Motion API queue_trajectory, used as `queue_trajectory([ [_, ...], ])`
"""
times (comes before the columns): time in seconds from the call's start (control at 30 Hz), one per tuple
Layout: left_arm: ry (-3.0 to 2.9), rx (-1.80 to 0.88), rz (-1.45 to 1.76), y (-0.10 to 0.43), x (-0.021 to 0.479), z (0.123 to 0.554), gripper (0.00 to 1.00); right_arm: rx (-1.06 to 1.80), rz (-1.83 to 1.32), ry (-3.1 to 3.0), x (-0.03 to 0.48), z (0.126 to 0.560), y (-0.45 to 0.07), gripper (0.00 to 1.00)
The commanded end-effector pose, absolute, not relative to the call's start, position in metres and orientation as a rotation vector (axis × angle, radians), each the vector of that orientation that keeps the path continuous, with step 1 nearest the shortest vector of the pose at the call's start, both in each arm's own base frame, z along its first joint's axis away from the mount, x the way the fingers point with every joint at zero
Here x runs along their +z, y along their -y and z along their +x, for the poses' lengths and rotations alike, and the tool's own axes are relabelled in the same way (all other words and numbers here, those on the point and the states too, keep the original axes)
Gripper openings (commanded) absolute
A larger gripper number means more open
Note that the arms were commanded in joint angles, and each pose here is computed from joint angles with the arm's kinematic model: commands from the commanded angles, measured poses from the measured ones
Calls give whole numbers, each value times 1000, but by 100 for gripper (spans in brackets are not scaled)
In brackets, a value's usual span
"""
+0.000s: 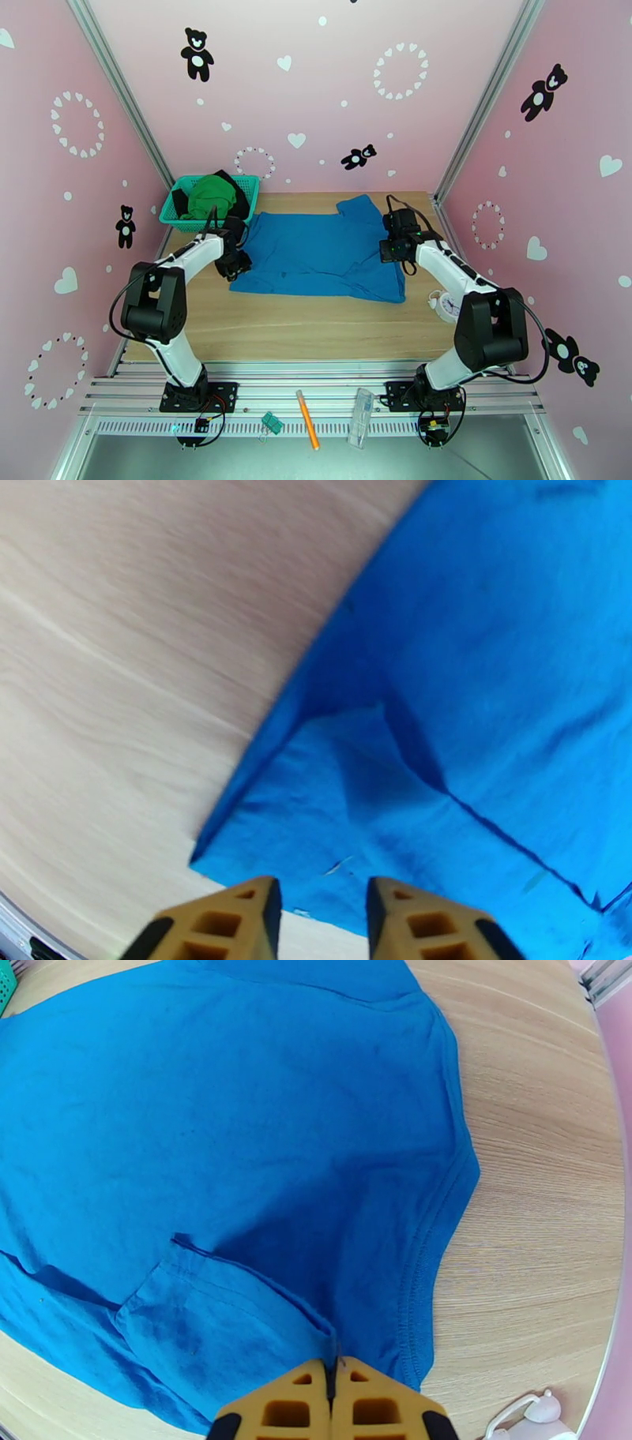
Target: Fold and stack the mixed laundry pile
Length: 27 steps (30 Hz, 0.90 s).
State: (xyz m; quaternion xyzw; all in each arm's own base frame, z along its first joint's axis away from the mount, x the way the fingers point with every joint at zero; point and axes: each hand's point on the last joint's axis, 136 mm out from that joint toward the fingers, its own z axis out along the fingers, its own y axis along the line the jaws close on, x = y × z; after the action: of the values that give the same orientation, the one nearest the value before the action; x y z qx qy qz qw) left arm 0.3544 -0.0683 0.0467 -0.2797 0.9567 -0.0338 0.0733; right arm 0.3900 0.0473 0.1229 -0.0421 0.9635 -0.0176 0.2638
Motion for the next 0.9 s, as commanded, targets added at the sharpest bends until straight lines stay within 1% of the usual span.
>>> queue_trajectory([
  [0.0, -2914, -114, -849, 76, 23, 351, 35, -166, -25, -2651, 111, 386, -29, 0],
  [0.13, -2937, -50, -853, 70, 11, 344, 37, -257, 55, -2740, 72, 380, -18, 0],
  [0.27, -2946, -37, -849, 68, 8, 339, 39, -267, 80, -2804, 38, 388, -19, 0],
  [0.4, -2947, -34, -845, 67, 7, 337, 43, -261, 76, -2785, 42, 407, -23, 0],
  [0.53, -2947, -31, -840, 67, 8, 336, 54, -247, 47, -2774, 51, 425, -28, 1],
  [0.57, -2948, -32, -838, 67, 8, 336, 57, -243, 39, -2779, 52, 427, -29, 9],
  [0.63, -2944, -37, -834, 67, 11, 337, 64, -230, 28, -2792, 55, 429, -31, 37],
  [0.73, -2939, -37, -823, 67, 15, 338, 75, -183, 24, -2789, 69, 424, -38, 55],
  [0.77, -2936, -37, -821, 67, 17, 338, 78, -167, 15, -2782, 75, 423, -43, 59],
  [0.8, -2933, -37, -819, 66, 18, 339, 81, -155, -5, -2776, 82, 420, -49, 63],
  [0.87, -2928, -41, -814, 67, 22, 340, 85, -134, -46, -2775, 91, 414, -65, 65],
])
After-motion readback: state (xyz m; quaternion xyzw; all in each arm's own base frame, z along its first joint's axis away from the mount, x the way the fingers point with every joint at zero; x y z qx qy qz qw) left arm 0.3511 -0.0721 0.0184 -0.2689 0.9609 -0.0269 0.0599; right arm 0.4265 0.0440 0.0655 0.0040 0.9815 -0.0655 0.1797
